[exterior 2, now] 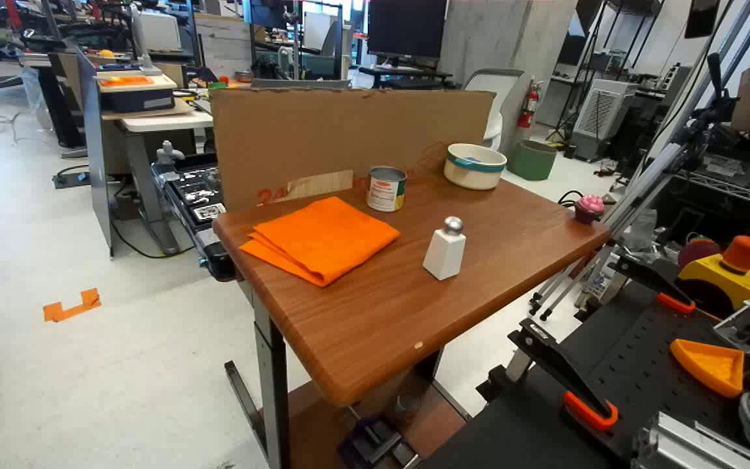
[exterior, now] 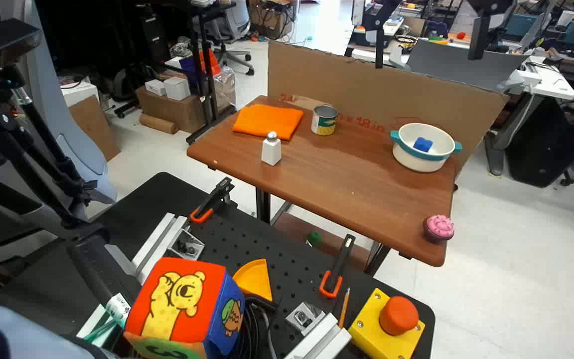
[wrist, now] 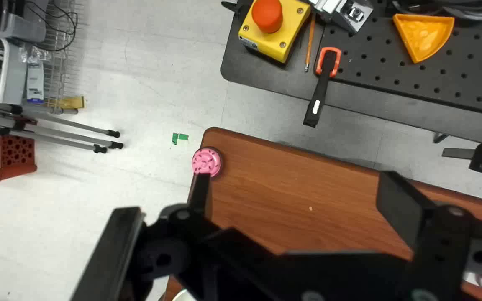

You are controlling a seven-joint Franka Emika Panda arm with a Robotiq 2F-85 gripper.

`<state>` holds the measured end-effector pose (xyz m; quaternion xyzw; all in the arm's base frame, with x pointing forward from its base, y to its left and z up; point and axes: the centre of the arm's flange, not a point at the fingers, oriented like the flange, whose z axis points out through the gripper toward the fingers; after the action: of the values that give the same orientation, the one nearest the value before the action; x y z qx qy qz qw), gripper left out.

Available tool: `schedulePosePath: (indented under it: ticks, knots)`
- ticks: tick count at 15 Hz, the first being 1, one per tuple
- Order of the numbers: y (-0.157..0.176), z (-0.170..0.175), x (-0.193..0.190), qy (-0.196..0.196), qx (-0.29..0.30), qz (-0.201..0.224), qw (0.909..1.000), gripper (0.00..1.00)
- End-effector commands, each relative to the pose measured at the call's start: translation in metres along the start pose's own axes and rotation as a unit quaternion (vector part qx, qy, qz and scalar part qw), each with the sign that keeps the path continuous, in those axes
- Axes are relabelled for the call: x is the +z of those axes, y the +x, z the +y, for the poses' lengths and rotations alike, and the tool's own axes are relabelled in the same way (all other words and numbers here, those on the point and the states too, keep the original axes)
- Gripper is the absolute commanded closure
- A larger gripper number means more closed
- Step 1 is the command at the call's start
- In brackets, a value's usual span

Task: Move the red object to the left

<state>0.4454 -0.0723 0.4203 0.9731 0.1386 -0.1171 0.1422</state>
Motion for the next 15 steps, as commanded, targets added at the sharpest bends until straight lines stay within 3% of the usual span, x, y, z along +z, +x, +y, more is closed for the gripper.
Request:
schedulePosePath:
  ticks: [1, 5, 7, 11, 15]
  knots:
    - [0.0, 0.0, 0.0, 0.0, 0.0, 0.0, 1.0, 0.0]
    - [0.004, 0.002, 0.002, 0.0, 0.005, 0.003, 1.0, 0.0]
    - [0.008, 0.011, 0.011, 0.005, 0.021, 0.025, 0.9994, 0.0]
    - [0.009, 0.055, 0.039, 0.017, 0.07, 0.079, 0.9943, 0.0]
    - [0.019, 0.102, 0.079, 0.056, 0.098, 0.098, 0.9888, 0.0]
